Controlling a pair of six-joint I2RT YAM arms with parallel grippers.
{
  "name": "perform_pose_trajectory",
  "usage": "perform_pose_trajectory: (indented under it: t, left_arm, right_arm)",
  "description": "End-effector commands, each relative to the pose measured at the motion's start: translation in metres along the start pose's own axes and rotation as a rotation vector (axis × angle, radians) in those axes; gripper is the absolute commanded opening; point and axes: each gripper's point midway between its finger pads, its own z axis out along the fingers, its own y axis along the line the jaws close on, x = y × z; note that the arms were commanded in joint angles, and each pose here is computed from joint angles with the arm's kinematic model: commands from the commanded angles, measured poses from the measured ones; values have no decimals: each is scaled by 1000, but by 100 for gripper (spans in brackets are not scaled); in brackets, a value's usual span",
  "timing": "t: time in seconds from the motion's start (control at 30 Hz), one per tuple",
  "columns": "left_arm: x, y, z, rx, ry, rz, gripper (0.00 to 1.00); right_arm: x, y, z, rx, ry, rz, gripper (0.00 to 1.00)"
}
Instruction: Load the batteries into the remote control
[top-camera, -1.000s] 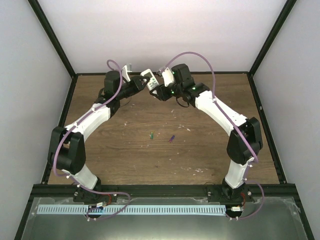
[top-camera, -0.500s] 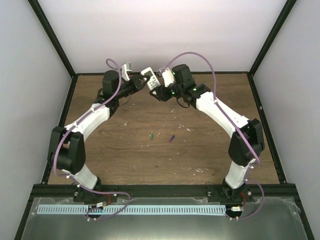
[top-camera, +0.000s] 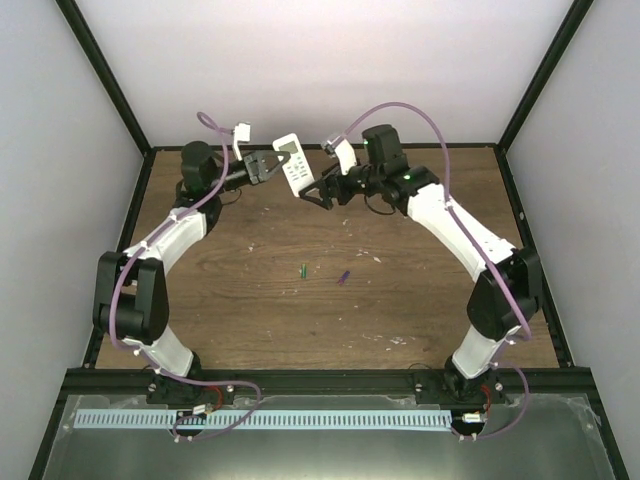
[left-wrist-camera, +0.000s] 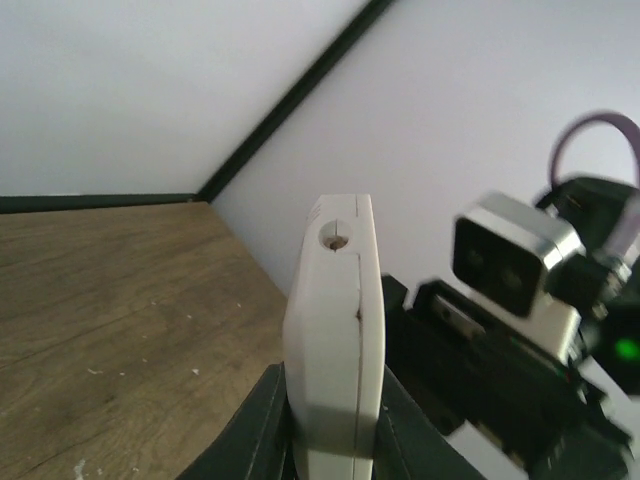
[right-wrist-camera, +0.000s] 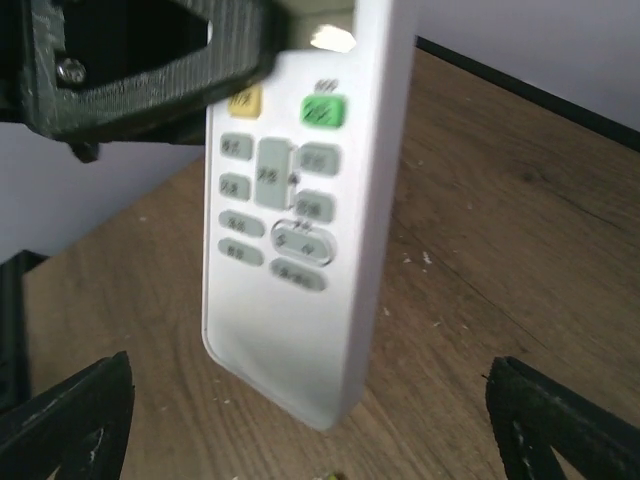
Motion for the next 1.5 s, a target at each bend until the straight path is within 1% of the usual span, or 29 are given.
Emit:
perform_pose_trajectory:
  t: [0.0,0.13,0.23,0.4,0.57,0.83,1.0,1.1,1.27,1.47]
  left_arm:
    - [14,-31,-4,143,81,152,11]
    - [19,-41,-6,193,112,187,10]
    - [20,-48,-9,226,119,192,9]
    - [18,-60,-11,275,110,209,8]
    - [18,-63,-12,297,111,206,8]
    - [21,-68,-10,317,127,206,8]
    - [24,-66,-10,314,134,207,6]
    - [25,-65,-9,311,136,209,7]
    - [25,-65,-9,311,137,212,7]
    - [27,-65,-8,317,143,213,9]
  right_arm:
    - [-9,25,-27,-214,-28,23,88]
    - [-6,33,-29,-296,-10,42,87]
    - [-5,38,-28,-341,-5,50,84]
    - [-3,43,-26,-392,-2,64,77]
    - [-3,44,-25,-408,-9,60,70]
    - [-6,46,-23,-437,-32,50,47]
    - [-9,47,-24,-435,-42,34,40]
    - [-8,46,-24,-433,-40,34,33]
    - [-6,47,-24,-440,-34,37,23]
    - [-7,49,-24,-453,-36,35,17]
